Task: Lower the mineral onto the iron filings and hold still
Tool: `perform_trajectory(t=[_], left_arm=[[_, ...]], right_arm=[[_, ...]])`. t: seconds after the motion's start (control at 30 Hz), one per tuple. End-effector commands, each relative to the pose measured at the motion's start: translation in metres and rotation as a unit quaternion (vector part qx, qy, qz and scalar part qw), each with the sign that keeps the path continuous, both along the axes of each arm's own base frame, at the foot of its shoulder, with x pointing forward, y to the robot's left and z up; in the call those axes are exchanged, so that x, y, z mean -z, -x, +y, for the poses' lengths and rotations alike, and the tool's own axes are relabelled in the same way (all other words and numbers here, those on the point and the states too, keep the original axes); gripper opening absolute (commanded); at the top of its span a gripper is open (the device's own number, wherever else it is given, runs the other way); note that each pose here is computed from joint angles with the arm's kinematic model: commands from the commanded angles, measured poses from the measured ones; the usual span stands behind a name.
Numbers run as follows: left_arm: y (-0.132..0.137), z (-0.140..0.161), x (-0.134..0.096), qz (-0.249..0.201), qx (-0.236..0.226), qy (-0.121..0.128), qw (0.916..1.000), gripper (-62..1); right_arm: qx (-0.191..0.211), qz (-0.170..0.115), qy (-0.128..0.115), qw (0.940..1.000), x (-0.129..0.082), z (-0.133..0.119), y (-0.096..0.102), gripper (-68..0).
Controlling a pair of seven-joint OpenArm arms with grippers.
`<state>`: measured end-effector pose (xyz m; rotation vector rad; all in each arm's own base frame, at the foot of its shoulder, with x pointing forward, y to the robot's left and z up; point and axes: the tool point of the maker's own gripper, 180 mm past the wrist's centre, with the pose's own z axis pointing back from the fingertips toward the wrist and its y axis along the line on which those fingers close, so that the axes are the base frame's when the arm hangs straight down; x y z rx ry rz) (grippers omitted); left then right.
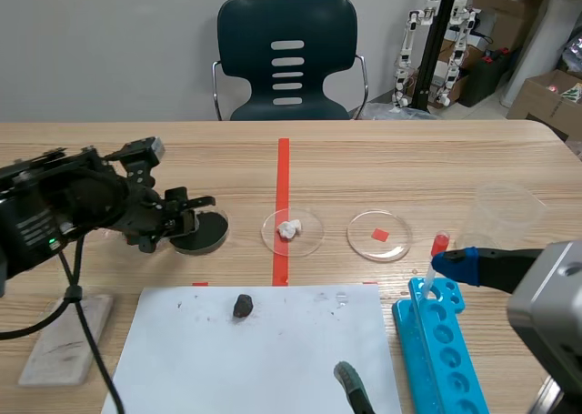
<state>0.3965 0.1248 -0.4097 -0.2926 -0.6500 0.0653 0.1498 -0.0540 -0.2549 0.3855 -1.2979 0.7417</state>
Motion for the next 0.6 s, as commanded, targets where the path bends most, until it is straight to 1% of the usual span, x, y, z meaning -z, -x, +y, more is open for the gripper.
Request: perform_trajectory(t=[0.0,0.07,0.13,0.17,0.23,0.27,0.3,0.4,0.47,0.5,0.57], left_arm=[[-0.007,0.0,-0.025,-0.052,0.021,0.01,0.9984,-50.9],[0.0,-0.003,-0.041,-0.093,0.056,0.012,0.9941,-50.9],[0.012,-0.007,-0.059,-0.136,0.083,0.007,0.9872,-50.9],[0.019,-0.009,-0.069,-0.157,0.094,0.005,0.9831,-50.9],[0.037,-0.016,-0.094,-0.21,0.118,0.003,0.9706,-50.9],[0.049,-0.022,-0.108,-0.239,0.134,0.004,0.9619,-50.9],[0.062,-0.029,-0.122,-0.269,0.15,0.005,0.9513,-50.9],[0.109,-0.055,-0.16,-0.353,0.212,0.005,0.9113,-50.9],[0.143,-0.072,-0.177,-0.393,0.255,0.005,0.8835,-50.9],[0.159,-0.079,-0.182,-0.407,0.272,0.007,0.8717,-50.9],[0.189,-0.091,-0.187,-0.428,0.301,0.01,0.852,-50.9]], right_arm=[[0.001,-0.015,-0.011,0.9998,-0.01,0.002,-0.004,0.4],[0.001,-0.015,-0.011,0.9998,-0.01,0.002,-0.004,0.4],[0.001,-0.015,-0.011,0.9998,-0.01,0.002,-0.004,0.4],[0.001,-0.015,-0.011,0.9998,-0.01,0.002,-0.004,0.4],[0.001,-0.015,-0.011,0.9998,-0.01,0.002,-0.004,0.4],[0.001,-0.015,-0.011,0.9998,-0.01,0.002,-0.004,0.4],[0.001,-0.015,-0.011,0.9998,-0.01,0.002,-0.004,0.4],[0.001,-0.015,-0.011,0.9998,-0.01,0.002,-0.004,0.4],[0.001,-0.015,-0.011,0.9998,-0.01,0.002,-0.004,0.4],[0.001,-0.015,-0.011,0.9998,-0.01,0.002,-0.004,0.4],[0.001,-0.015,-0.011,0.9998,-0.01,0.002,-0.004,0.4]])
